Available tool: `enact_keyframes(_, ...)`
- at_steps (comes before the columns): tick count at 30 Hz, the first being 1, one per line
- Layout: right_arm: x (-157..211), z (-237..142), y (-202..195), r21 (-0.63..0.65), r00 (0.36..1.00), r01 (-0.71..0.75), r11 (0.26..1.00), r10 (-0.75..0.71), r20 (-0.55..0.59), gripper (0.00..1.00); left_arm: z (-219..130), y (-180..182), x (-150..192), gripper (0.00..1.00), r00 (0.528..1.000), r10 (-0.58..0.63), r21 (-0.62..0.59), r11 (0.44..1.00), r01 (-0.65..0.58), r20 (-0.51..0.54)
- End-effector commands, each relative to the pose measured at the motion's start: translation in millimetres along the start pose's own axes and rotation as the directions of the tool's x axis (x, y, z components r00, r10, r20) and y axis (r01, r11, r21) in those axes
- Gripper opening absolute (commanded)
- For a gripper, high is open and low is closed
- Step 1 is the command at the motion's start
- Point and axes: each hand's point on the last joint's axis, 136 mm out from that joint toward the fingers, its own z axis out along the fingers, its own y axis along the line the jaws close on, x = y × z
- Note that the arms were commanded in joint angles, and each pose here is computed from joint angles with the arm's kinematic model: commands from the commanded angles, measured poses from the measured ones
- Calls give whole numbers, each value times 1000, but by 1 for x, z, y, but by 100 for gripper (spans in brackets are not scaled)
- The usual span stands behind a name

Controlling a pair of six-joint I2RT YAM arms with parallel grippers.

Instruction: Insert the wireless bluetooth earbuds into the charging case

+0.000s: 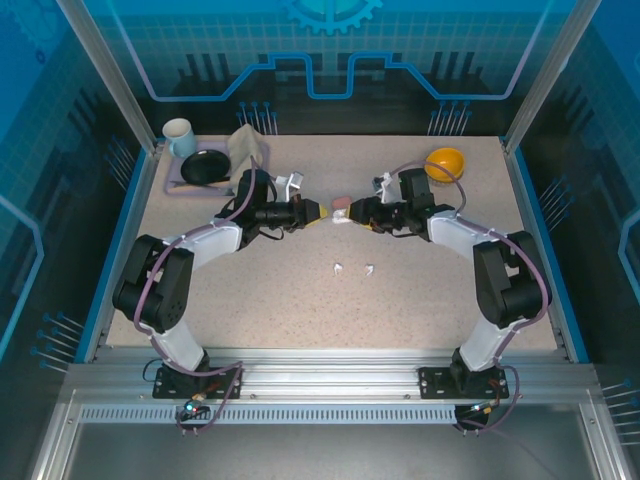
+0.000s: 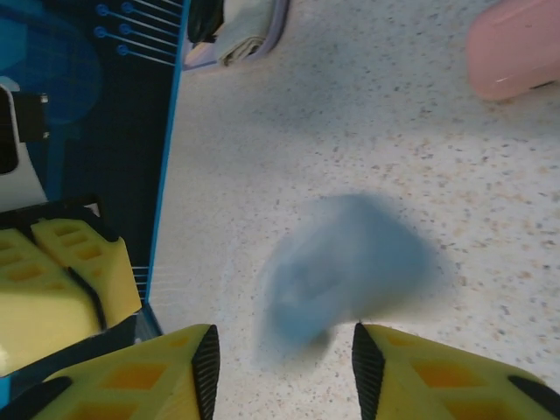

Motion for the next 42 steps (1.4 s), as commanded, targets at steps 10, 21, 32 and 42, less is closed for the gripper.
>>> enact_keyframes(10,15,8,-48,141,993,-114,983,113,17,46,-11,-1,-14,18,997,36,-19,999,-35,74)
enact_keyframes(21,10,-1,-80,470,997,-24,882,56,-55,50,-35,28,-26,80,980,-5,-157,987,37,197)
enact_keyframes(32,18,0,-97,597,988,-72,799,139,-67,46,-47,43,-28,86,968,-46,-204,974,98,246)
enact_keyframes(42,44,2,-99,628,863,-488,606,444,242,44,-49,46,-34,87,957,-55,-216,969,120,285)
